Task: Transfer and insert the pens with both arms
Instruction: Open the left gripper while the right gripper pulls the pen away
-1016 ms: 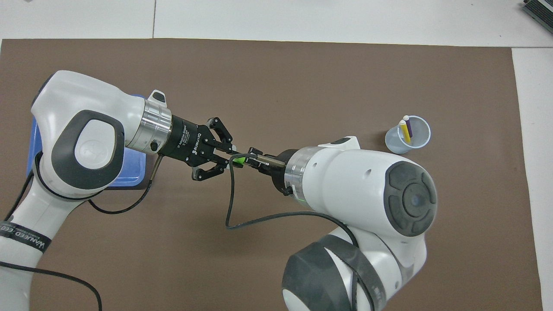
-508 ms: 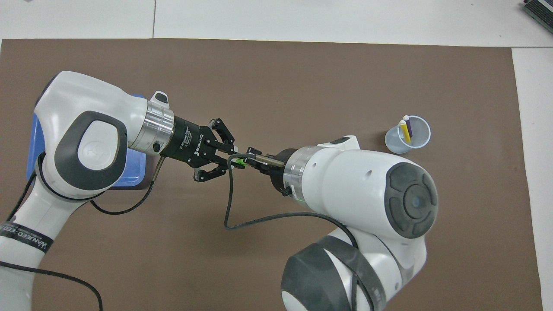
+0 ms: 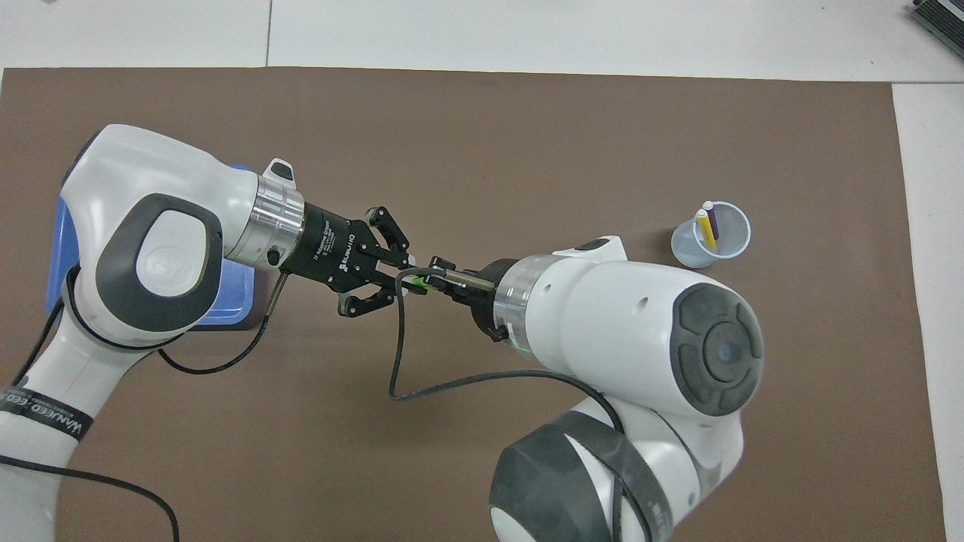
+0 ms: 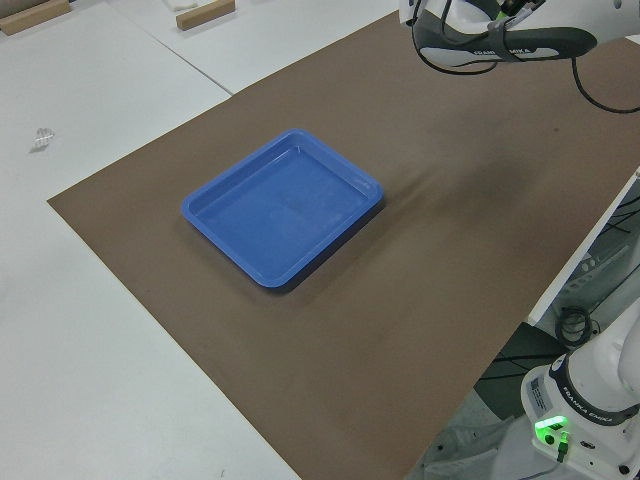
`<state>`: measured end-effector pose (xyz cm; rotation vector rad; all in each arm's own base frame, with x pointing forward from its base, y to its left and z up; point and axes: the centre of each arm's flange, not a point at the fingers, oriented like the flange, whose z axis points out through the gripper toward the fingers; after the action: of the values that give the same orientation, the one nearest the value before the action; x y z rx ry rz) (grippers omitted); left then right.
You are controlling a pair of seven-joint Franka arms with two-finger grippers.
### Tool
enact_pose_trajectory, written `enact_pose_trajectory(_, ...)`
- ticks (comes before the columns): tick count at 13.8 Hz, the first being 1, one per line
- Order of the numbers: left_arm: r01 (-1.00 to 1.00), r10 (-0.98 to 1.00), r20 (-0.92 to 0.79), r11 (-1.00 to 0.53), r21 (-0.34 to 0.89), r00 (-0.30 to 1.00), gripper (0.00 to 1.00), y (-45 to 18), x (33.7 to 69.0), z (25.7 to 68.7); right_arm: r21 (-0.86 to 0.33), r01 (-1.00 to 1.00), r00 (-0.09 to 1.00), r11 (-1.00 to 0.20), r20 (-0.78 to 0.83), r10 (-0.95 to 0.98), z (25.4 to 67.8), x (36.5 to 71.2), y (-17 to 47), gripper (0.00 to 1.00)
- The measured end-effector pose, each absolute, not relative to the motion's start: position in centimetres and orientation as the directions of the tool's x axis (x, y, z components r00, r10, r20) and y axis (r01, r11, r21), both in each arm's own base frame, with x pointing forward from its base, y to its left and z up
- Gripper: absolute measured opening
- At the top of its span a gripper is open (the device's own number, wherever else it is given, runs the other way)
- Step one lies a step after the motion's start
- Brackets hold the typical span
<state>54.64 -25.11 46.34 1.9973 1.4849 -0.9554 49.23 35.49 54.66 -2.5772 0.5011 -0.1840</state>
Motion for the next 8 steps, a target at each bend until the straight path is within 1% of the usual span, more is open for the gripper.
enact_pose_trajectory(1,0.953,0.624,-0.762,-0.302,-0.034,0.171,0.22,-25.1,54.7,46.4,-0.501,-0.313,0.924,-0.806,0.036,-0.382,54.6,49.3,35.4,0.19)
enact_pose_trajectory(2,0.954,0.626,-0.762,-0.297,-0.033,0.169,0.32,-24.8,54.8,46.4,-0.498,-0.31,0.925,-0.81,0.038,-0.378,54.4,49.4,35.2,0.19)
enact_pose_trajectory(4,0.956,0.627,-0.761,-0.291,-0.031,0.166,0.52,-24.5,54.9,46.5,-0.49,-0.3,0.929,-0.818,0.044,-0.367,54.0,49.8,34.7,0.19)
enact_pose_trajectory(5,0.957,0.628,-0.761,-0.289,-0.031,0.165,0.66,-24.4,55.0,46.5,-0.488,-0.297,0.93,-0.821,0.046,-0.364,53.9,50.0,34.4,0.19)
enact_pose_trajectory(6,0.956,0.63,-0.758,-0.29,-0.03,0.168,0.76,-24.3,55.0,46.5,-0.486,-0.296,0.931,-0.822,0.047,-0.363,53.8,50.2,34.2,0.19)
enact_pose_trajectory(8,0.945,0.667,-0.712,-0.326,-0.016,0.218,0.97,-23.8,54.9,46.2,-0.48,-0.278,0.937,-0.832,0.055,-0.345,53.7,50.4,33.9,0.19)
